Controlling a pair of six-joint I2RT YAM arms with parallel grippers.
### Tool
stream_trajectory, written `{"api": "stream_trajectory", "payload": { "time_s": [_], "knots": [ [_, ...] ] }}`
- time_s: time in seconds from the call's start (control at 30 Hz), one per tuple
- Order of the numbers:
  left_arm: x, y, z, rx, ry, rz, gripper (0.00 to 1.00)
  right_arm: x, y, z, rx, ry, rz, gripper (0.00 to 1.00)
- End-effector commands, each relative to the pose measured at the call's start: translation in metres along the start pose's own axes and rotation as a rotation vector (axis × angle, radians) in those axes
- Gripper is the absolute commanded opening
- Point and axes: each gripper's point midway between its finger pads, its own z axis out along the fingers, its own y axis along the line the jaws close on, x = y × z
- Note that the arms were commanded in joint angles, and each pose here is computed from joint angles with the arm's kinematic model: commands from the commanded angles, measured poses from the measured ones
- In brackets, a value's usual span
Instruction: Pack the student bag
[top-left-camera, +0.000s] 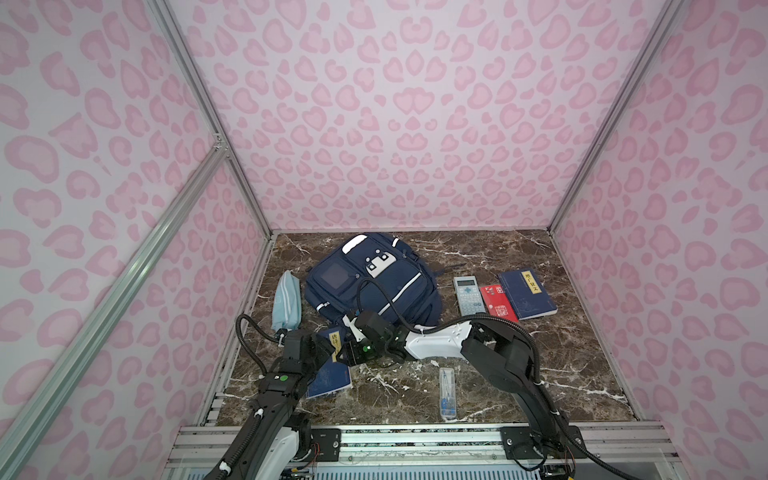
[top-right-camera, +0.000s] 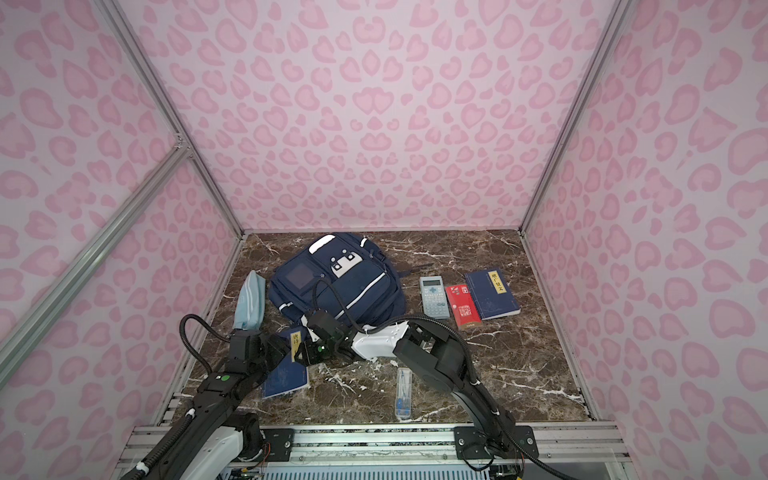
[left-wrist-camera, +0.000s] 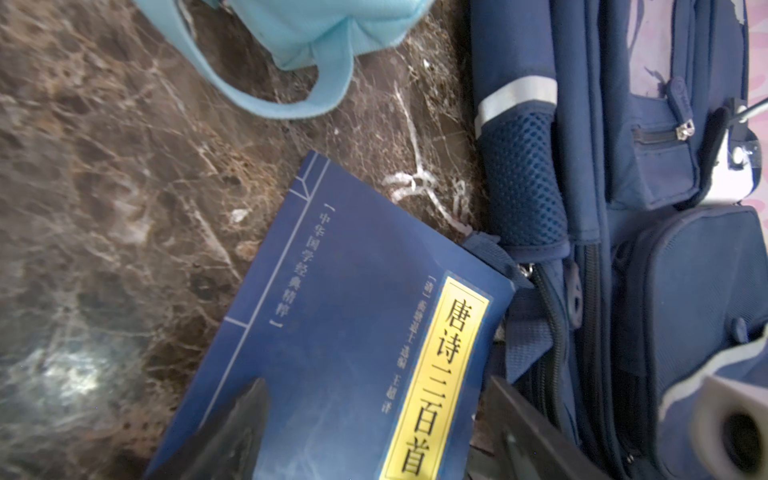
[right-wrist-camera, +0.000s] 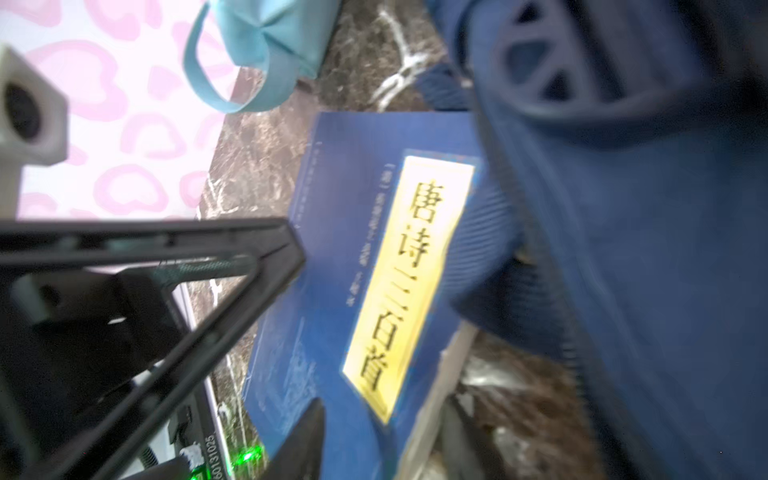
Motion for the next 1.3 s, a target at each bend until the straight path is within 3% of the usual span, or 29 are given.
{"api": "stream_trajectory", "payload": {
  "time_s": [0.0, 0.33, 0.63, 0.73, 0.87, 0.93, 1.07, 1.27],
  "knots": [
    [0.051, 0.032, -0.005, -0.103, 0.228, -0.059, 0.85, 0.001, -0.007, 0.004, 0.01, -0.004, 0.017, 0.28],
    [0.051, 0.029, -0.004, -0.081, 0.225, -0.045, 0.85, -0.011, 0.0, 0.0, -0.065, -0.043, 0.013, 0.0],
    [0.014, 0.045, -0.013, -0.202, 0.041, 0.018, 0.89, 0.005, -0.022, -0.031, 0.083, -0.019, -0.047, 0.0],
    [0.004, 0.055, -0.018, -0.267, -0.01, 0.04, 0.91, 0.004, -0.025, -0.034, 0.077, -0.002, -0.044, 0.0],
    [0.004, 0.067, -0.018, -0.322, -0.028, 0.016, 0.92, -0.003, -0.011, -0.031, 0.019, -0.008, -0.067, 0.39],
    [0.001, 0.062, -0.017, -0.302, -0.039, 0.025, 0.93, -0.005, -0.006, -0.029, 0.002, -0.014, -0.073, 0.49],
    [0.014, 0.051, -0.007, -0.237, 0.034, 0.012, 0.89, -0.005, -0.007, -0.019, -0.003, 0.001, -0.063, 0.55],
    [0.027, 0.039, -0.003, -0.136, 0.086, -0.043, 0.77, 0.001, -0.015, 0.002, -0.011, 0.056, -0.02, 0.55]
  ]
}}
